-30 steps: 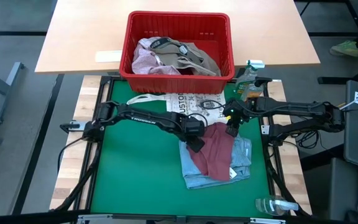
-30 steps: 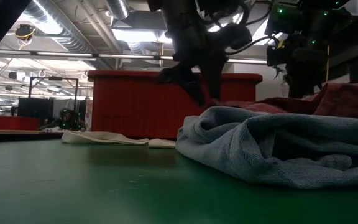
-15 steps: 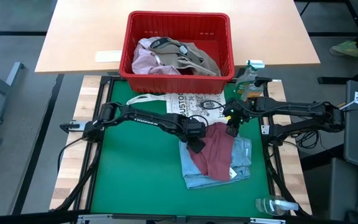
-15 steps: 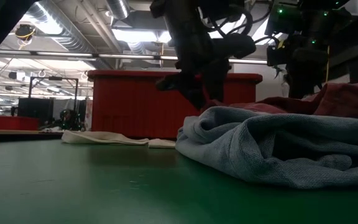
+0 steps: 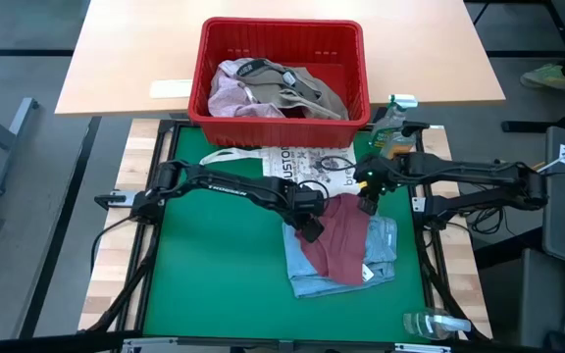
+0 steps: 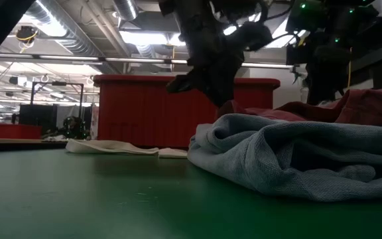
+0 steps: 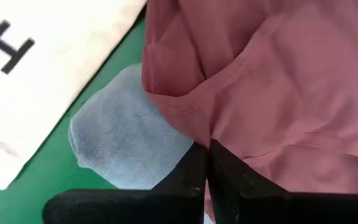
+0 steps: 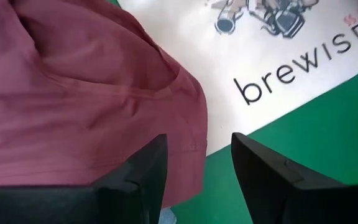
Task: Fold Laundry from Bin
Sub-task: Fold the red underwear from the red laundry basket
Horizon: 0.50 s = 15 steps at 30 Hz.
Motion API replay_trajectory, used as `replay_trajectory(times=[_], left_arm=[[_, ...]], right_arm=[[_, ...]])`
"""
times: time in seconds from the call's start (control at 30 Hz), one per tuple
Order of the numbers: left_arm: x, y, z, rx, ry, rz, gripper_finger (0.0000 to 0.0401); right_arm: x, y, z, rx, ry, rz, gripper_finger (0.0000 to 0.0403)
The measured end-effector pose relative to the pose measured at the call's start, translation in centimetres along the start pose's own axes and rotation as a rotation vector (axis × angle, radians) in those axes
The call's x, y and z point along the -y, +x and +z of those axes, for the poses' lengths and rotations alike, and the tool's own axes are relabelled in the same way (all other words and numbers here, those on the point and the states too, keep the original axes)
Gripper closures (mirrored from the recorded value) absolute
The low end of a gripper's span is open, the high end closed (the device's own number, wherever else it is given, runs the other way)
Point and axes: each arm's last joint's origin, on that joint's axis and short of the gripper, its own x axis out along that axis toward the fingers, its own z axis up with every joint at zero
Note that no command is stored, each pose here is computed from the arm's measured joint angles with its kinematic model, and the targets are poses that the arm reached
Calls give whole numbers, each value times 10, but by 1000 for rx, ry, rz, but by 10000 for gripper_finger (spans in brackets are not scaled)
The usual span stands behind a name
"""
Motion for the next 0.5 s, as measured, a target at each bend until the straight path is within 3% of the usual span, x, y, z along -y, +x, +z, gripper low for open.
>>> replay_trajectory(times=[0.13,0.5], left_arm=[[6,-8,6,40,-10,-51,399],[46,-19,11,269,9,-321,400]], right_arm=[[1,-12,-3,54,2,18,224],[2,-52,-20,241,4,127,224]])
